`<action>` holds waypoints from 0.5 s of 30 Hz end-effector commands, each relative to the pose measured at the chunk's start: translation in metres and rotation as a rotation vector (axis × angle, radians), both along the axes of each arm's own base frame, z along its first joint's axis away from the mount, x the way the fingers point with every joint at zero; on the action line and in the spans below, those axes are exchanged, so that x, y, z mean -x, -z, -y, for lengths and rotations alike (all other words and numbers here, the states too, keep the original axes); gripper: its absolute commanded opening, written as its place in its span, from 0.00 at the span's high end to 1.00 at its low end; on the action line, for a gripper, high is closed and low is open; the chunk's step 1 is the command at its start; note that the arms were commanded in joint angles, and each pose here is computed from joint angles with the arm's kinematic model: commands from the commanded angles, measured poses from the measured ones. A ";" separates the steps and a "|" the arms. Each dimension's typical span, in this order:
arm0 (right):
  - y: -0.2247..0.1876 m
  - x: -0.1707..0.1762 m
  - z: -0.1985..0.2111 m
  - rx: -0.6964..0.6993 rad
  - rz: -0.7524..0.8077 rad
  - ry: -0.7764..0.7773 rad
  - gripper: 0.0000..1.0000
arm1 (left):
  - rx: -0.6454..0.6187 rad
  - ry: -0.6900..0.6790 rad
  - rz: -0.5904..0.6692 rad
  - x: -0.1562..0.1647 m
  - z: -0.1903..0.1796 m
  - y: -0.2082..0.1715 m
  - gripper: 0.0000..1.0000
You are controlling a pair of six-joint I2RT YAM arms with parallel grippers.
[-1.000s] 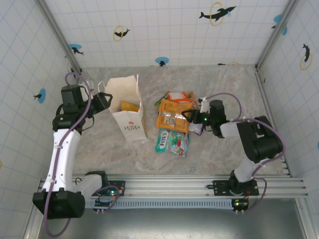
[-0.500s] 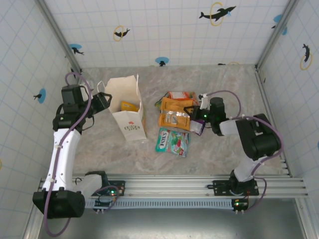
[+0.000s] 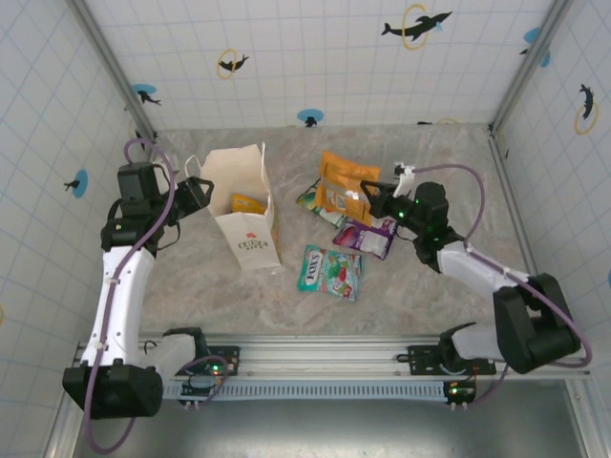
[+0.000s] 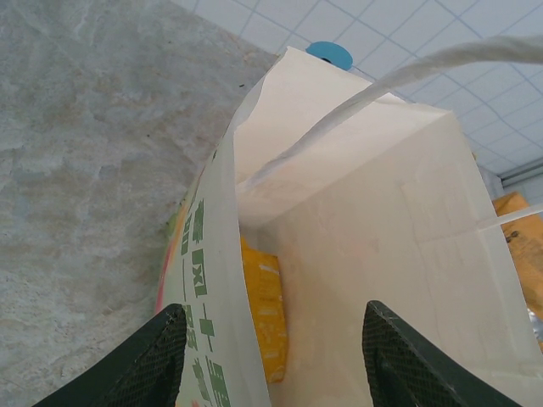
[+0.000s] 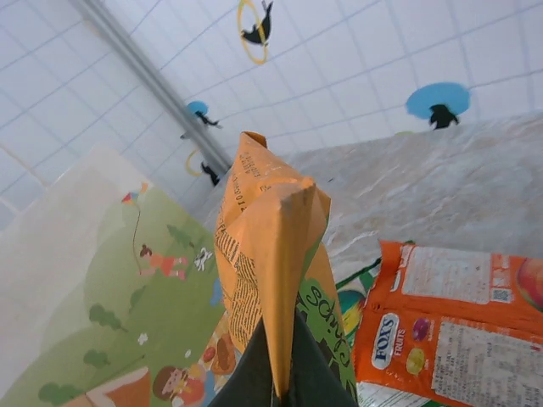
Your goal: Place the snacks into the paper bag
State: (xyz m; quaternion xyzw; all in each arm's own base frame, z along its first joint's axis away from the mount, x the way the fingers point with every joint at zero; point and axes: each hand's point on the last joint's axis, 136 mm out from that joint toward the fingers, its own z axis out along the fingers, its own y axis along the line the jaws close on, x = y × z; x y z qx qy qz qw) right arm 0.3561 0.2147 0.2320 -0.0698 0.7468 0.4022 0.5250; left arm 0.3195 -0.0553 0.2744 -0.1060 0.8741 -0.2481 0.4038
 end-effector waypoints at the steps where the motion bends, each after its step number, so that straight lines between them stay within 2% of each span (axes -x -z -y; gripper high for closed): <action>1: -0.058 -0.008 0.009 -0.009 0.099 0.150 1.00 | -0.001 -0.010 0.038 0.000 -0.001 -0.011 0.43; 8: -0.163 0.020 -0.024 -0.081 0.311 0.233 1.00 | -0.007 -0.019 0.042 -0.001 -0.003 -0.013 0.44; 15: -0.238 0.062 -0.077 -0.173 0.506 0.137 1.00 | -0.018 -0.027 0.051 -0.001 -0.005 -0.015 0.44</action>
